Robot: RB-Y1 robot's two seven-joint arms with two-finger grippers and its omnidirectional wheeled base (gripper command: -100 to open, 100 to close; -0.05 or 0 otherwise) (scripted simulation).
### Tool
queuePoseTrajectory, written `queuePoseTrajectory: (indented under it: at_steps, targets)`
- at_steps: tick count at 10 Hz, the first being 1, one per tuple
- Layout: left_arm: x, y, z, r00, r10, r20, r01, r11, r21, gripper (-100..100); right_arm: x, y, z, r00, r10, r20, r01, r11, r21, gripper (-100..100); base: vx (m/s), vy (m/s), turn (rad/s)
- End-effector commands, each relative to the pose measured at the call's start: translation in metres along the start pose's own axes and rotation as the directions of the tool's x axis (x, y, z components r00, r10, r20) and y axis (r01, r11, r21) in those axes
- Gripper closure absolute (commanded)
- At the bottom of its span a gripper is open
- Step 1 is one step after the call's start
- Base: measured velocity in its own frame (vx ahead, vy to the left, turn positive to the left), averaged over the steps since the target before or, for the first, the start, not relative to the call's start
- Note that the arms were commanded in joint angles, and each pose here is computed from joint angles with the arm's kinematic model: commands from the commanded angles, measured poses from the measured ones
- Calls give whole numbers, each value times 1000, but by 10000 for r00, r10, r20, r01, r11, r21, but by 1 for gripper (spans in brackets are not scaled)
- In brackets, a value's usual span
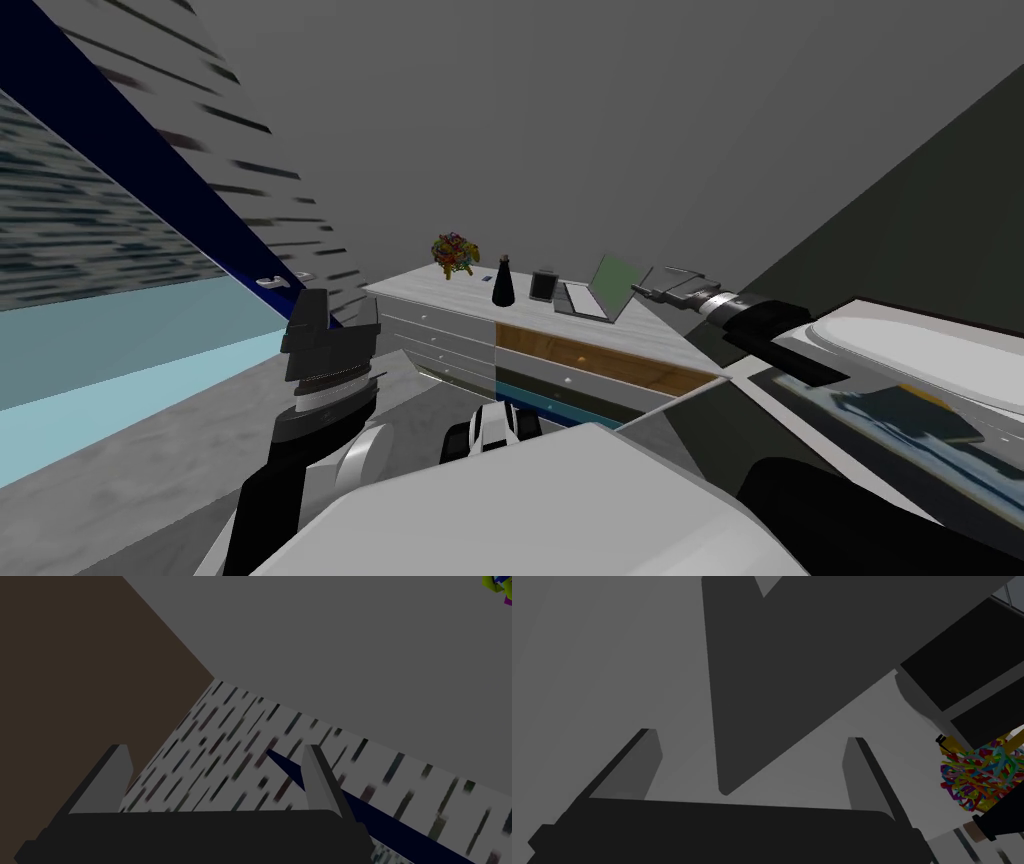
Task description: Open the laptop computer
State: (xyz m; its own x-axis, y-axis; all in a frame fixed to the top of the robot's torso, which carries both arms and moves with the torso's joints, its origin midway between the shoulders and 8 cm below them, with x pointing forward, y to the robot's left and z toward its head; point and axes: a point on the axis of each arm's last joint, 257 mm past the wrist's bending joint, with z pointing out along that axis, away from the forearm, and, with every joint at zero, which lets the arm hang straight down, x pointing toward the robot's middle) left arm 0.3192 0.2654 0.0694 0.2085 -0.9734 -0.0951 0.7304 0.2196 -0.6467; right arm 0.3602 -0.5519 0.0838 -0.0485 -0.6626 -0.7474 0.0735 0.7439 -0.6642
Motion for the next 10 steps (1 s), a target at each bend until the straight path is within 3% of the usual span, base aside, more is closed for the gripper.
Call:
queuePoseTrajectory:
  at_steps: [1,2,6,10]
  targets:
    - [0,0,0,10000,0,0,0,10000,0,0,-1,-1,0,10000,-33,7,33,10000,21,-100,0,0,0]
    - [0,0,0,10000,1,0,-1,10000,0,0,-1,-1,0,10000,-29,7,29,10000,18,100,0,0,0]
    - [0,0,0,10000,0,1,0,10000,0,0,-15,15,4,9803,-1970,-112,1959,9784,-662,100,60,63,-140]
    - [0,0,0,10000,1,0,-1,10000,0,0,-26,34,9,9407,-3392,26,3368,9330,-1271,100,37,55,-121]
